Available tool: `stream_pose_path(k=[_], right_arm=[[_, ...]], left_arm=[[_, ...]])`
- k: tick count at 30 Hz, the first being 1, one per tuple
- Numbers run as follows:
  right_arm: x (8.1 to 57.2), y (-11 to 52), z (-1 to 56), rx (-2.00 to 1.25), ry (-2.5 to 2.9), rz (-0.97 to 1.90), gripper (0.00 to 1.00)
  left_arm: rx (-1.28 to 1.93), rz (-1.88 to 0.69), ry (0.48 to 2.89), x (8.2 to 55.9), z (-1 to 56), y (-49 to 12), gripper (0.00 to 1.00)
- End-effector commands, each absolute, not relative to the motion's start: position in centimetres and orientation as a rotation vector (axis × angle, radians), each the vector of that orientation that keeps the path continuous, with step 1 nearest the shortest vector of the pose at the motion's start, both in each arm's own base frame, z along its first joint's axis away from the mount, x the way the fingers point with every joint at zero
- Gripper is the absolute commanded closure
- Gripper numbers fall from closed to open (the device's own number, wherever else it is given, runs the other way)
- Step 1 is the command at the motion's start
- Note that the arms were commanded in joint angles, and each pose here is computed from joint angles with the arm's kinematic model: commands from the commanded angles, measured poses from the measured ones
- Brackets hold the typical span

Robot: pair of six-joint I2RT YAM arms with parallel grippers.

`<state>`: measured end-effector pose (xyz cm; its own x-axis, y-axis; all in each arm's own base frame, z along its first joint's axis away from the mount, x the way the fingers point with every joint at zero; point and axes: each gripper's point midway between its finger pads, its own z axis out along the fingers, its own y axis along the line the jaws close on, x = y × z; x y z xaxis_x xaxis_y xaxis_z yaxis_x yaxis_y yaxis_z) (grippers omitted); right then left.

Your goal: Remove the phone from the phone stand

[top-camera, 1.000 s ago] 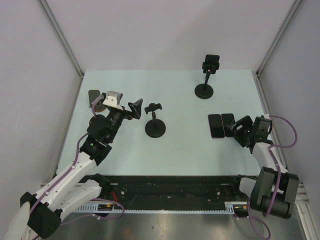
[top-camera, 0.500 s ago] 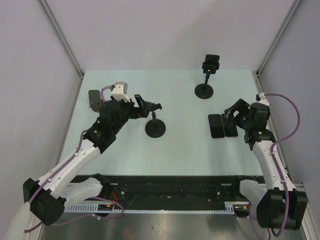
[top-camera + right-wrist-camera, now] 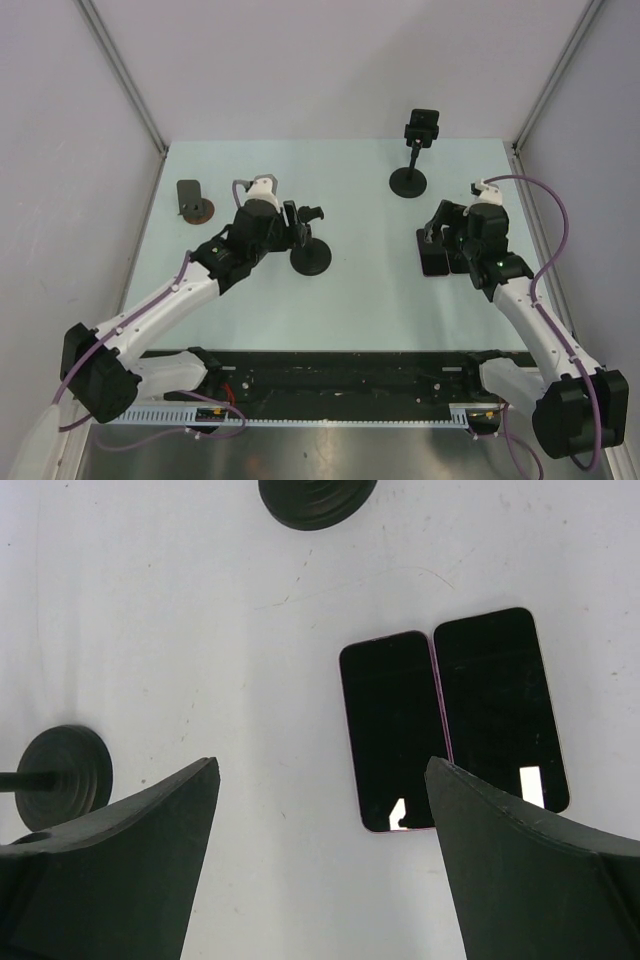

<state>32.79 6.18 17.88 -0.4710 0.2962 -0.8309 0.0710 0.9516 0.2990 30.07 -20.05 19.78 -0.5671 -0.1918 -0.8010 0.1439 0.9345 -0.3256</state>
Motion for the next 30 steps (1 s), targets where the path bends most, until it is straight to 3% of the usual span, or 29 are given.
stream_pose_path(k=[1,9,11,14,17,18,30], right_arm=[[33.8,5.8,20.4,0.23,1.978,0.222,0.11],[33.4,6.9,20.9,0.165,1.962,0.198,0.1],[33.3,7.2,21.1,0.146,1.954,0.192,0.1],[33.3,7.5,21.1,0.125,1.95,0.186,0.1],[33.3,7.9,20.9,0.111,1.952,0.186,0.1],[33.3,8.0,21.1,0.101,1.948,0.186,0.1],[33.3,8.6,21.4,0.056,1.931,0.201,0.11]], left_arm=[[-0.068,-0.423,2.055,31.4,22.7,-19.9,0.32],[-0.072,-0.386,2.061,32.3,22.5,-20.1,0.42],[-0.07,-0.378,2.059,32.4,22.6,-20.0,0.51],[-0.054,-0.351,2.045,32.7,23.0,-19.7,0.7],[-0.007,-0.301,2.022,33.2,23.7,-19.1,0.96],[0.008,-0.294,2.019,33.3,23.9,-19.0,1.0],[0.126,-0.115,1.921,40.3,26.8,-9.9,1.0]])
